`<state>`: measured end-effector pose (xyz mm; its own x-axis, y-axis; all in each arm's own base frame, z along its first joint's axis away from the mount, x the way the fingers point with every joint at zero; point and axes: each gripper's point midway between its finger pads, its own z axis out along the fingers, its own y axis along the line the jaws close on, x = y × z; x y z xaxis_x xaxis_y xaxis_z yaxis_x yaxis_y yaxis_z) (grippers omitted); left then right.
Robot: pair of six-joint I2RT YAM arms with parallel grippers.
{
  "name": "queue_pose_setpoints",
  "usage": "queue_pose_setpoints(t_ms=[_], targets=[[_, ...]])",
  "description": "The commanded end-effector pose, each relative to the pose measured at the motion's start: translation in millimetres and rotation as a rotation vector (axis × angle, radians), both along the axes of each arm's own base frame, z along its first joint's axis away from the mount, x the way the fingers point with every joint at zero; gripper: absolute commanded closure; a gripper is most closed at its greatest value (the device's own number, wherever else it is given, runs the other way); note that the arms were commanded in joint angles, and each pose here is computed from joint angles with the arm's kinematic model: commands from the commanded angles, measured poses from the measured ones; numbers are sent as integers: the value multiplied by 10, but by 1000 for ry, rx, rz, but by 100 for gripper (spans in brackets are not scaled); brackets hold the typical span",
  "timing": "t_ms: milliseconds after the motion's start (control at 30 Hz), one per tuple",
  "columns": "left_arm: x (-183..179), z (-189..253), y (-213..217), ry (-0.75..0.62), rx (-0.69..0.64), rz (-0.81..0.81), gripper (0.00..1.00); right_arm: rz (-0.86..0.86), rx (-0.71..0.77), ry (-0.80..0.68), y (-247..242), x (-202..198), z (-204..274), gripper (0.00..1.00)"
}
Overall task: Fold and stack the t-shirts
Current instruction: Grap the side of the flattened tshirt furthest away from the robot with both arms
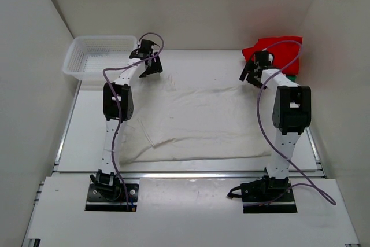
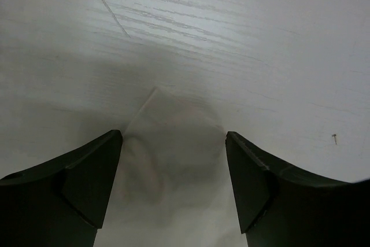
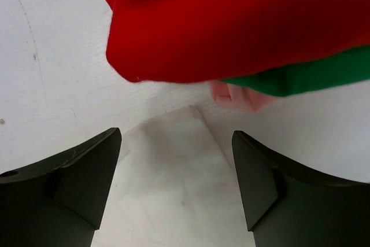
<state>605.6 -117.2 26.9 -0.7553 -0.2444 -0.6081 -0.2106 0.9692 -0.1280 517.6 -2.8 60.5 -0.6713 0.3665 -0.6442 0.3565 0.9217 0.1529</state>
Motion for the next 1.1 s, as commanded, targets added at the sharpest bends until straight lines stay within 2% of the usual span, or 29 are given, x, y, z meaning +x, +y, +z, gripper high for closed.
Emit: queue_pose_setpoints(t_ms=[0, 167, 367, 467, 500, 567, 600, 633, 667, 700, 767, 967, 1067], targets=[[7, 195, 32, 4, -39, 7, 16, 3, -14, -25, -54, 184, 87, 25], [-70, 50, -96, 76, -97, -47, 20, 19, -9, -4, 24, 284, 19, 25], [-134, -15, -194, 101, -109, -80, 23, 38, -34, 55, 124, 178, -122, 24], [-195, -30, -332, 115, -124, -118, 33, 41, -32, 63, 175, 92, -182, 30], [-223, -87, -364, 127, -125, -116, 41, 42, -31, 68, 177, 75, -236, 38], [-267, -138, -388, 147, -136, -128, 50, 46, -26, 76, 214, 44, -241, 47], [-274, -147, -398, 149, -136, -133, 63, 52, -21, 78, 227, 41, -253, 65], [-292, -177, -415, 157, -143, -142, 78, 49, -23, 84, 222, 30, -266, 76], [-299, -180, -406, 160, -144, -141, 86, 58, -17, 86, 245, 24, -272, 85], [-313, -217, -400, 168, -143, -147, 100, 61, -19, 82, 244, 35, -264, 89], [-284, -173, -429, 155, -165, -157, 100, 66, -21, 66, 226, 69, -229, 100], [-136, 312, -467, 38, -154, -190, 100, 120, -27, -21, 214, 211, -38, 100], [-166, 712, -405, -35, -166, -193, 100, 150, -13, -91, 187, 257, 167, 99]])
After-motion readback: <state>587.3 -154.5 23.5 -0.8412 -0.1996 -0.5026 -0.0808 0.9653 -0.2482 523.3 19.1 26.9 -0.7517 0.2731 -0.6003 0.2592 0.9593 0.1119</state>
